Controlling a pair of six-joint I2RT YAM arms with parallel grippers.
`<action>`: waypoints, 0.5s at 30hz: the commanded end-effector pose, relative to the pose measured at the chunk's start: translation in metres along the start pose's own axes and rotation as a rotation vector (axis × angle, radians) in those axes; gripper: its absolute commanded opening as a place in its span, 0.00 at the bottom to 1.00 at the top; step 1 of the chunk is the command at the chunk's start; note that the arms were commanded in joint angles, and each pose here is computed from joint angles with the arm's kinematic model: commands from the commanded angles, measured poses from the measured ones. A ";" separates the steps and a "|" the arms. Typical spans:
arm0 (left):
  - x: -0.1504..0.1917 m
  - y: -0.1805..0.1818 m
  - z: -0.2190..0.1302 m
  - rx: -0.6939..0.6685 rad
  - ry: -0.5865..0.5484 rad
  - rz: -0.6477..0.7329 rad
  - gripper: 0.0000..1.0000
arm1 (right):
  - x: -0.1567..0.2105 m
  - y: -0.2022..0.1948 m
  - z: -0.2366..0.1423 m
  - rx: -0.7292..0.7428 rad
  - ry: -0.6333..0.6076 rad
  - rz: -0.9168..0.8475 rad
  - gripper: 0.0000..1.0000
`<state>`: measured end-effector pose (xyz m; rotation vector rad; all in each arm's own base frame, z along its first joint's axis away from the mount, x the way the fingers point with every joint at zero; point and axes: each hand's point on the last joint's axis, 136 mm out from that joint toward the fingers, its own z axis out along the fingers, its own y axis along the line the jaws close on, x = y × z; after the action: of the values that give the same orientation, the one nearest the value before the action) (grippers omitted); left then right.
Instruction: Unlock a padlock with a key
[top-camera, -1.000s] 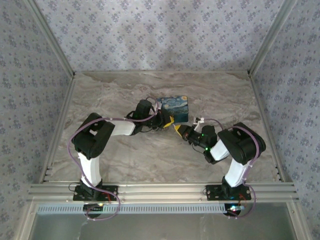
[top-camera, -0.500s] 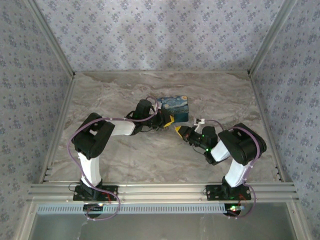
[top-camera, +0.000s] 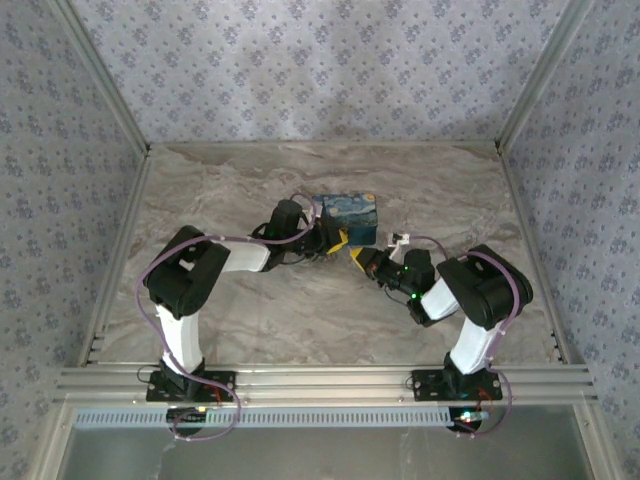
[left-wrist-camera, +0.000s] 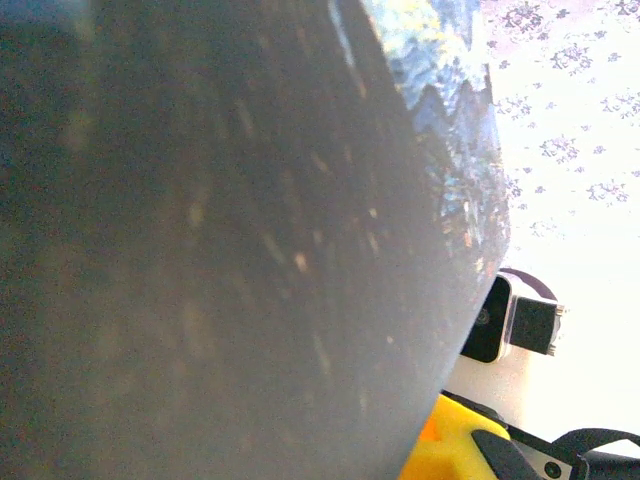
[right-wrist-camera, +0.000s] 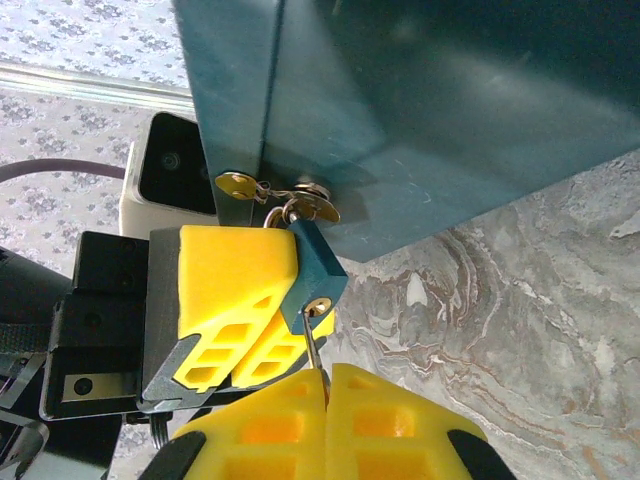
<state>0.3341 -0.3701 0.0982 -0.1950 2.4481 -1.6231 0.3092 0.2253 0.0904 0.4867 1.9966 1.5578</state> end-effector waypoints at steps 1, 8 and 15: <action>0.002 -0.028 -0.005 0.074 0.007 0.034 0.00 | -0.007 0.005 0.005 -0.020 -0.012 0.004 0.00; 0.002 -0.031 -0.003 0.087 0.006 0.032 0.00 | -0.007 0.009 0.009 -0.030 -0.009 -0.007 0.00; 0.006 -0.034 0.001 0.115 0.018 0.024 0.00 | -0.013 0.019 0.015 -0.053 -0.032 0.015 0.00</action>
<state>0.3397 -0.3712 0.1047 -0.2293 2.4112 -1.6420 0.3169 0.2289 0.0939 0.5021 1.9843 1.5757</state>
